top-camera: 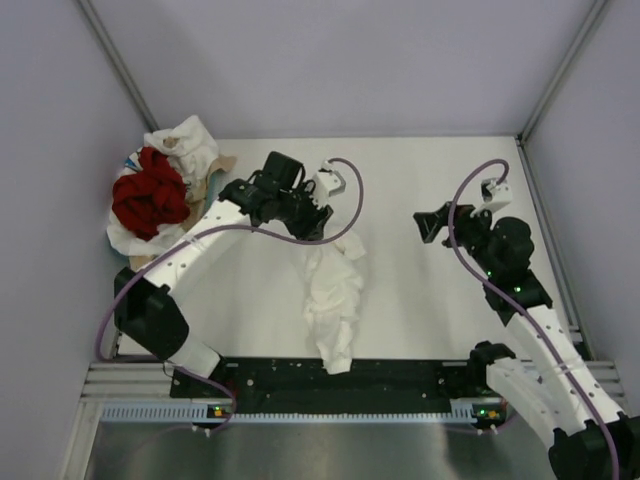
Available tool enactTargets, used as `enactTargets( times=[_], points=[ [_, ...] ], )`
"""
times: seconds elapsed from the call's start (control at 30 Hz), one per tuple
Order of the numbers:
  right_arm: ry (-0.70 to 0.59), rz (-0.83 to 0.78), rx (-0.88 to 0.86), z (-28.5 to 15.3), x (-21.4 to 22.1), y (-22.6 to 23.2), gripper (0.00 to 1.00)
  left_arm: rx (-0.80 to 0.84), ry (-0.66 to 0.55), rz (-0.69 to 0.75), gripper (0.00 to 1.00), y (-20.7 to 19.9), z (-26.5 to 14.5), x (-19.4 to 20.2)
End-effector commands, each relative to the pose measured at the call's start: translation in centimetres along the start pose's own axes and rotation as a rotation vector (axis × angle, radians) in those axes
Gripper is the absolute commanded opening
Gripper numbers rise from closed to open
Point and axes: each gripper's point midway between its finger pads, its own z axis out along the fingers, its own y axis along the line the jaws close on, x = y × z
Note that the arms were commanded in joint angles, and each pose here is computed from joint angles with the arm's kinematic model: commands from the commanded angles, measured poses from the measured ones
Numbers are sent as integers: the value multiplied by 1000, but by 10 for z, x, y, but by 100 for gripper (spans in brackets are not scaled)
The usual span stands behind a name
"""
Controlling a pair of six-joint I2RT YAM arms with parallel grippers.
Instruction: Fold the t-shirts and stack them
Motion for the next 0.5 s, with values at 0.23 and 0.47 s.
enactTargets(
  times=[0.23,0.47],
  points=[
    [404,30,-286,14,93,61,77,-298,-15,-65,81,83,-29,3],
    [680,-218,-435,19,190,129,75,-539,-4,-233,84,135,-94,53]
  ],
)
